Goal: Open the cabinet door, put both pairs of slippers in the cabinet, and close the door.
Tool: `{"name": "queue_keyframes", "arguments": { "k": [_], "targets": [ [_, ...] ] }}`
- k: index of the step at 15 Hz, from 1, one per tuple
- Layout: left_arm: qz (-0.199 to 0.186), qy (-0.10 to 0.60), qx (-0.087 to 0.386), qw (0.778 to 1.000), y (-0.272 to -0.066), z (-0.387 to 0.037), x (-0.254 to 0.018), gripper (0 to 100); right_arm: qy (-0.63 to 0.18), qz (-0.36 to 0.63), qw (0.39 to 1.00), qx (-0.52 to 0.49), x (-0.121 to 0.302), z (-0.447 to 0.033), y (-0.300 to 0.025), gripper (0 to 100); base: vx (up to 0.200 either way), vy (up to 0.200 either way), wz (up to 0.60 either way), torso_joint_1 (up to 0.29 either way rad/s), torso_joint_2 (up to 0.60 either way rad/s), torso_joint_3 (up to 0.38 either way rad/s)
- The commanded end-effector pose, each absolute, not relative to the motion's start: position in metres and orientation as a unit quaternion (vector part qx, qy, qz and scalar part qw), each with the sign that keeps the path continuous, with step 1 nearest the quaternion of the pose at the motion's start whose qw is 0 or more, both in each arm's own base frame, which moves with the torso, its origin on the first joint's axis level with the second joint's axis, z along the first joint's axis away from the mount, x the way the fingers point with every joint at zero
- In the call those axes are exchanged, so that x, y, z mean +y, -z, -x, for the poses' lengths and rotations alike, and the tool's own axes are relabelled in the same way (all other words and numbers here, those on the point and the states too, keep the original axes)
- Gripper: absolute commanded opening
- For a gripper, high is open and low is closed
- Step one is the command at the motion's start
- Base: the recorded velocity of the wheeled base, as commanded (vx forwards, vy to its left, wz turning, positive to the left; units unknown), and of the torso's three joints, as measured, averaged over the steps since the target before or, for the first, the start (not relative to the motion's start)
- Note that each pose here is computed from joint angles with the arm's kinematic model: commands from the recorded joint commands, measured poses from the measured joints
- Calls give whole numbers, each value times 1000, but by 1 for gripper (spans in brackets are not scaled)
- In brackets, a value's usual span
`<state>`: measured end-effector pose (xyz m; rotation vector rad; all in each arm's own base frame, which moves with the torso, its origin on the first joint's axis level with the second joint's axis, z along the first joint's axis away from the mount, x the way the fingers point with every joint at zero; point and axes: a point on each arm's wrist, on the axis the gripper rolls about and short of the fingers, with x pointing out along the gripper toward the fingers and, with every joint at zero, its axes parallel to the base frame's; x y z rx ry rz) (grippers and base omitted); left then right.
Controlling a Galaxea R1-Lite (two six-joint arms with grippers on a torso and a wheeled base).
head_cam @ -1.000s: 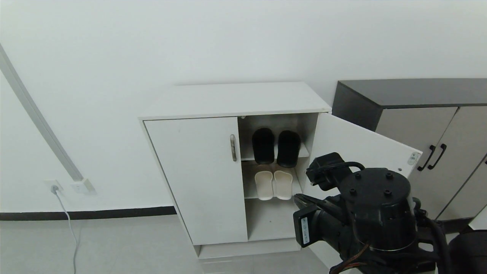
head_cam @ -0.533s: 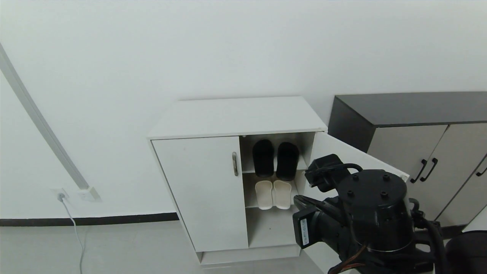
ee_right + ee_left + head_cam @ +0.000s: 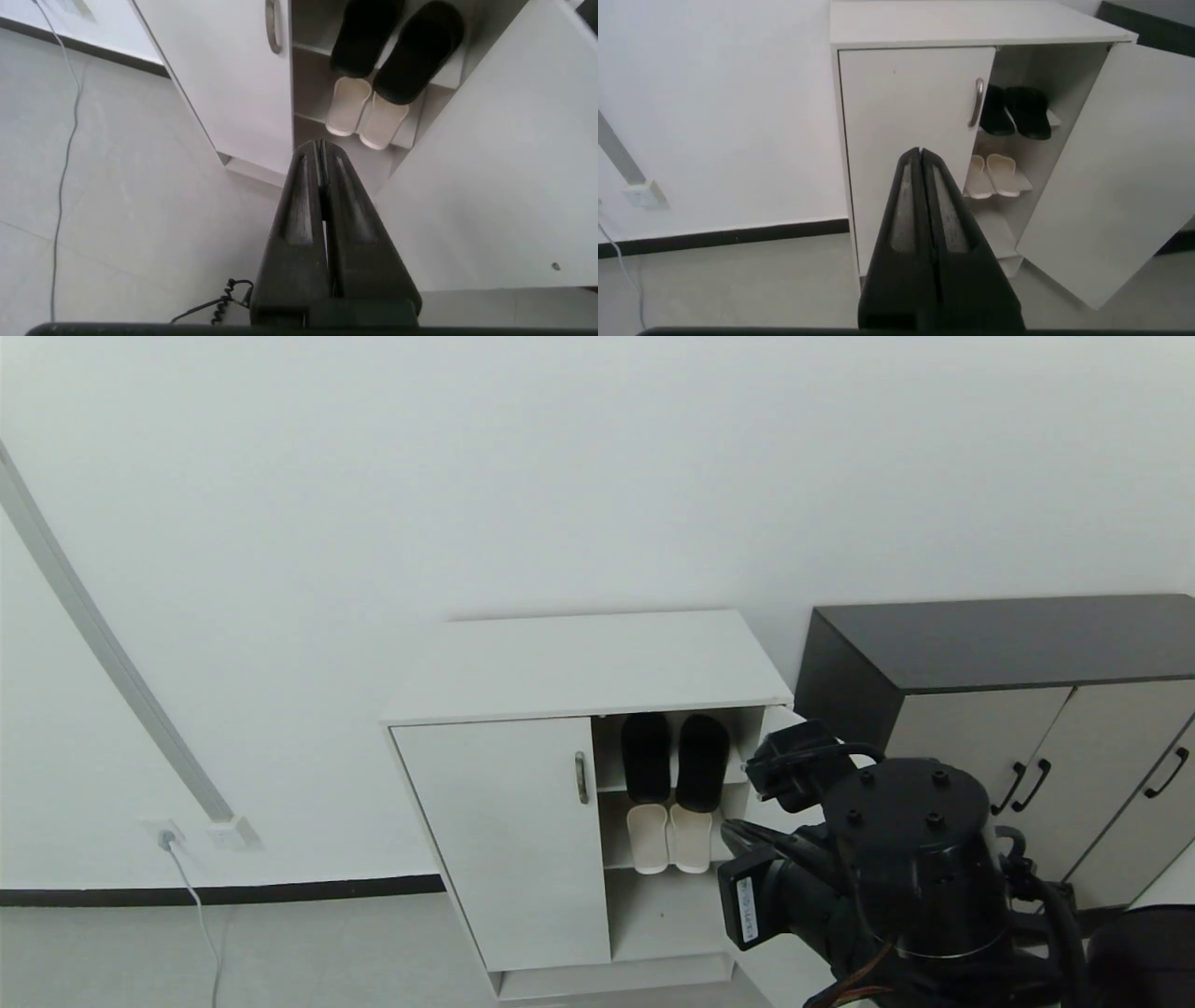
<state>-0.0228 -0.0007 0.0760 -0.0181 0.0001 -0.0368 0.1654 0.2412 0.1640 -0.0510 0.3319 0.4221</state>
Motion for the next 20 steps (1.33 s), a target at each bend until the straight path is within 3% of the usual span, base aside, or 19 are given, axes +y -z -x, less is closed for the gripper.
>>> {"name": "queue_keyframes", "arguments": {
  "k": [1,5,16,20],
  "targets": [
    [9,18,0,1000,-76,23,-1,0,-208,28,963,166,241,-165,-162,0,0,0,0,212,-486,-256],
    [8,18,0,1000,-76,23,-1,0,-204,29,964,167,238,-167,-162,0,0,0,0,174,-382,-209],
    [9,18,0,1000,-76,23,-1,0,-205,44,963,169,235,-164,-156,0,0,0,0,4,-7,-5],
    [9,18,0,1000,-76,23,-1,0,-208,63,962,163,233,-162,-149,0,0,0,-600,0,-5,2]
  ]
}}
